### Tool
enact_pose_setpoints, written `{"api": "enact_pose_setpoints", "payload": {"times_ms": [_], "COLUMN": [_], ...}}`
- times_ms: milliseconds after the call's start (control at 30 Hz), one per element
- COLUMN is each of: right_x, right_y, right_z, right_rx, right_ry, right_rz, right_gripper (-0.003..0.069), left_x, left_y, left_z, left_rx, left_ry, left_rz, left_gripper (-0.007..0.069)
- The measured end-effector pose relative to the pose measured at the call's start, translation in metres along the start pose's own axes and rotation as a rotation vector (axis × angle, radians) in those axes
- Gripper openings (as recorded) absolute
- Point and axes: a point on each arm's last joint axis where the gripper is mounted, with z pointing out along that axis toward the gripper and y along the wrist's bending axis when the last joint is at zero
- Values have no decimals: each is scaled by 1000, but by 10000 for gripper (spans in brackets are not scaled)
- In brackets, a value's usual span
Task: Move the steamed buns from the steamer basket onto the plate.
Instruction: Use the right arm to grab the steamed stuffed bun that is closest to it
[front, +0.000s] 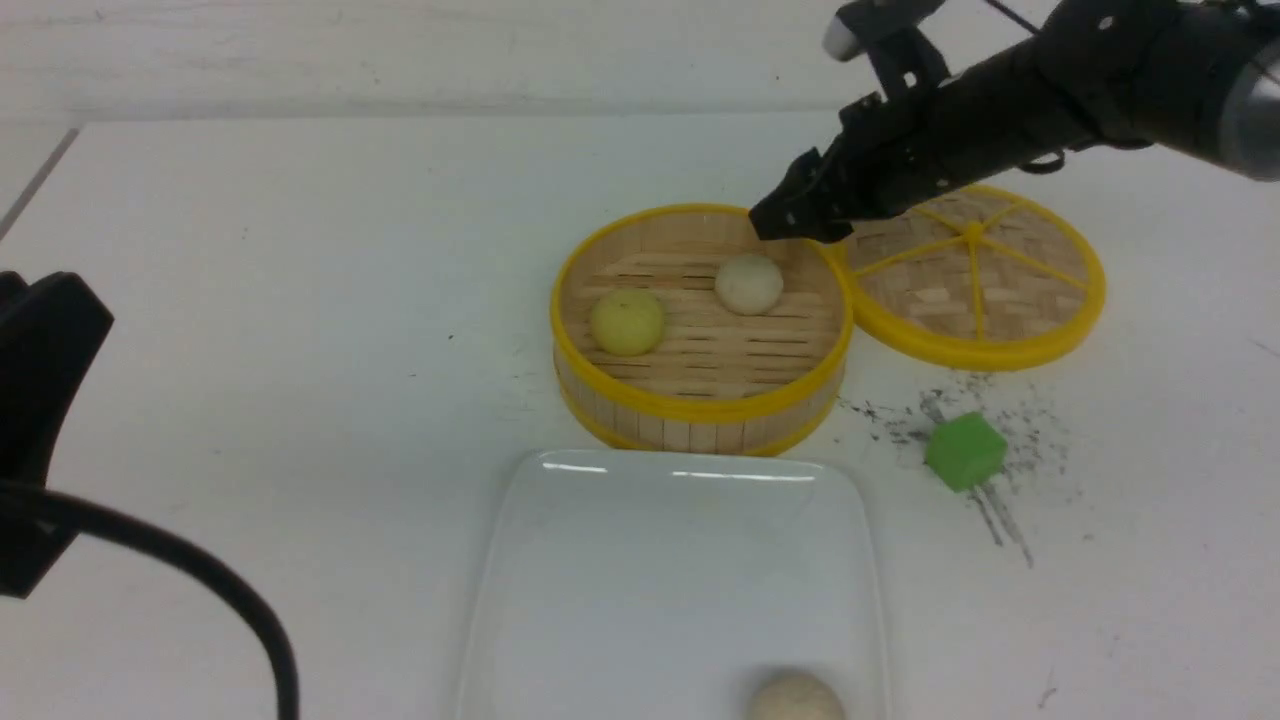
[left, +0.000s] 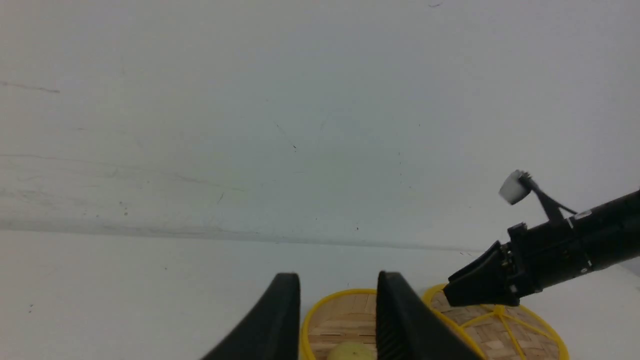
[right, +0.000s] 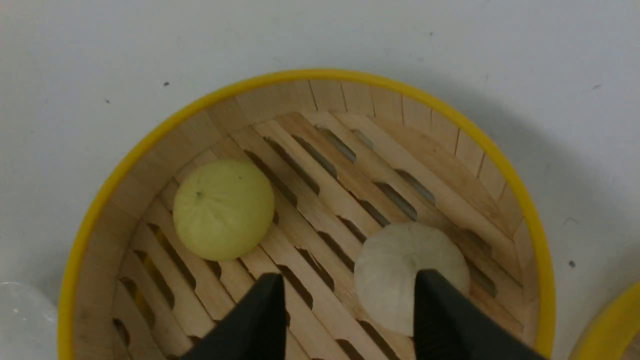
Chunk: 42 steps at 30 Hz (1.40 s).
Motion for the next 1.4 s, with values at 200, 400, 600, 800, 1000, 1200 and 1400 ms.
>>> {"api": "enact_pose_setpoints", "payload": {"times_ms": [200, 400, 600, 800, 1000, 1200, 1400], "right_x": [21, 25, 25, 31, 31, 27, 26], "right_y": [-14, -20, -22, -21, -7, -7, -8], "right_z": [31, 40, 42, 53, 63, 64, 64], "right_rx": [19, 49, 63, 52, 38, 80, 103], "right_ry": [46, 37, 28, 41, 40, 12, 4], "right_rz": [1, -39, -45, -82, -151, -173, -213], "right_gripper": [358, 358, 358, 358, 352, 154, 5], "left_x": [0, 0, 0, 0, 0, 0, 0], "left_y": [0, 0, 0, 0, 0, 0, 0], "left_z": [0, 0, 0, 0, 0, 0, 0], "left_rx": [0, 0, 0, -1, -1, -1, 0], "left_ry": [0, 0, 1, 1, 1, 1, 2], "left_rz": [0, 0, 2, 2, 3, 3, 3], "left_gripper": [251, 251, 251, 251, 251, 251, 251]}}
